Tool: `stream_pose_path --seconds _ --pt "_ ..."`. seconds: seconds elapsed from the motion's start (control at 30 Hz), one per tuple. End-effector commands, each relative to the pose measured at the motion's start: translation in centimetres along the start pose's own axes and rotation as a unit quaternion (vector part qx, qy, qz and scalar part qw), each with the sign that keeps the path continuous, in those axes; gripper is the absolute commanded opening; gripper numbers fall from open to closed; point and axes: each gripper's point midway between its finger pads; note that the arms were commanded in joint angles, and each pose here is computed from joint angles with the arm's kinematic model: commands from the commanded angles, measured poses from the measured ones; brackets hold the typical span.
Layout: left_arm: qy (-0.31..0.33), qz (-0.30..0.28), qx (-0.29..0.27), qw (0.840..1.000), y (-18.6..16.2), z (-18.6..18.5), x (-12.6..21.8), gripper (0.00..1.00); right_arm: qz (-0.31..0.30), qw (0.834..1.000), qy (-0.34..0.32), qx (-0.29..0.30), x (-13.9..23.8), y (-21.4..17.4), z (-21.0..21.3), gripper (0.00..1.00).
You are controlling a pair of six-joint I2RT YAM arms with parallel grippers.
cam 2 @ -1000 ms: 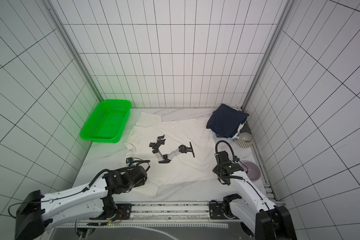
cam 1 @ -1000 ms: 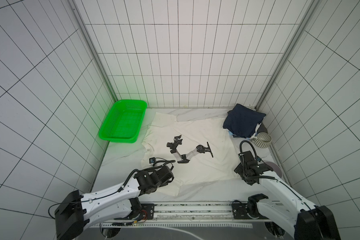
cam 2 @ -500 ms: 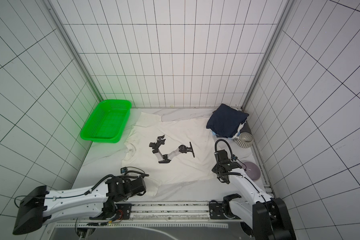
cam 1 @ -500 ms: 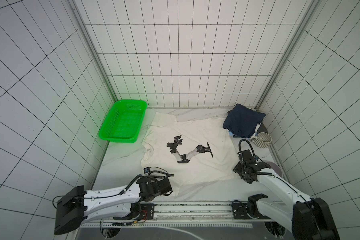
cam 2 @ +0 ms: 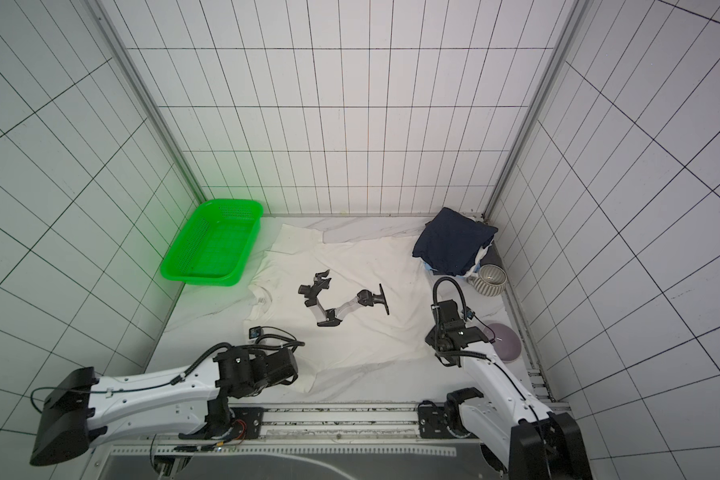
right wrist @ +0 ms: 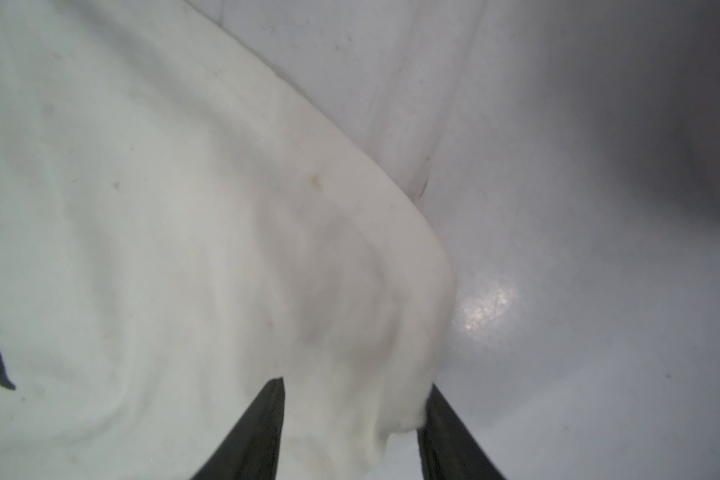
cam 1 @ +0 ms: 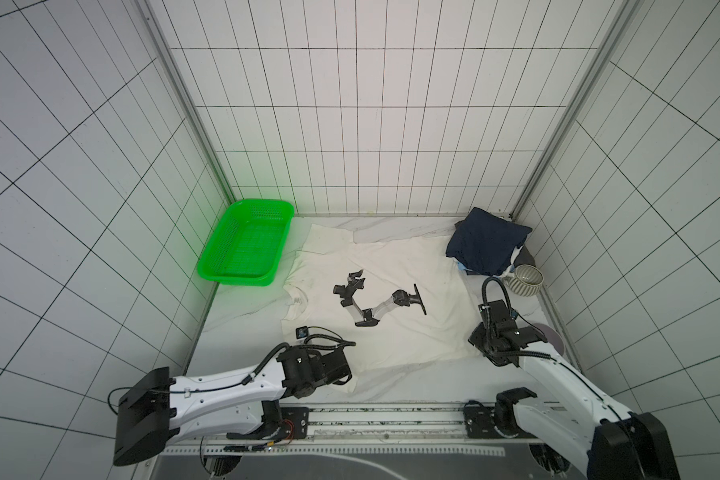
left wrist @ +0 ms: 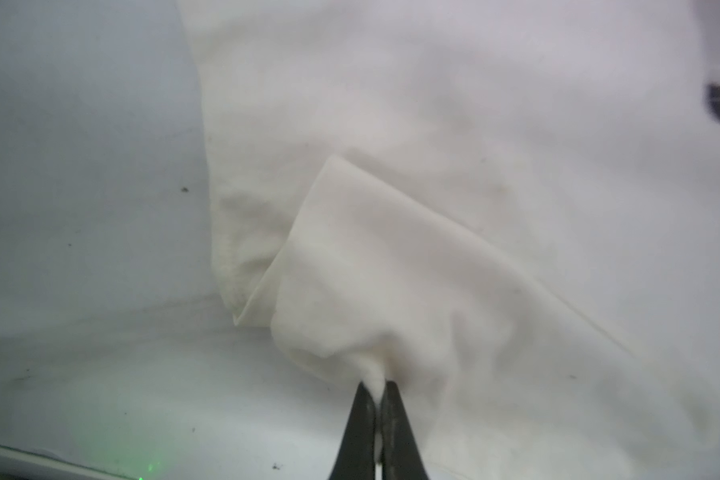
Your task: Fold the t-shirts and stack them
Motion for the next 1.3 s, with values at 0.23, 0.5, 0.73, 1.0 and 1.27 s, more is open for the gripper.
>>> stream_pose_path --seconds 0.23,0.5,0.73,1.0,1.27 --pt "-0.093 -0.126 0.003 0.988 8.6 -3.1 6.7 0.0 -0.058 0.998 0.037 0.012 4.4 4.4 2.2 0.26" --pt "-0.106 -0.135 -0.004 0.985 14.7 -5.8 4.4 0.0 -0.076 0.995 0.022 0.064 5.0 6.8 3.2 0.04" --pt "-0.089 -0.129 -0.031 0.987 17.0 -8.1 2.8 0.0 0.011 0.997 -0.001 0.081 1.6 3.0 2.0 0.36" --pt "-0.087 -0.1 -0.04 0.99 15.9 -8.0 1.5 0.0 0.069 0.995 -0.049 0.06 -0.9 0.1 0.2 0.41" --pt "-0.086 -0.136 -0.013 0.987 18.1 -4.7 2.3 0.0 0.106 0.992 -0.062 0.003 -2.2 -3.0 -1.2 0.47"
Point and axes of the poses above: each gripper's point midway between its finger pads, its own x axis back along the fingers, its own z axis along the line the jaws close on, y = z × x, and after that the axes turned 14 degrees about x, right-handed
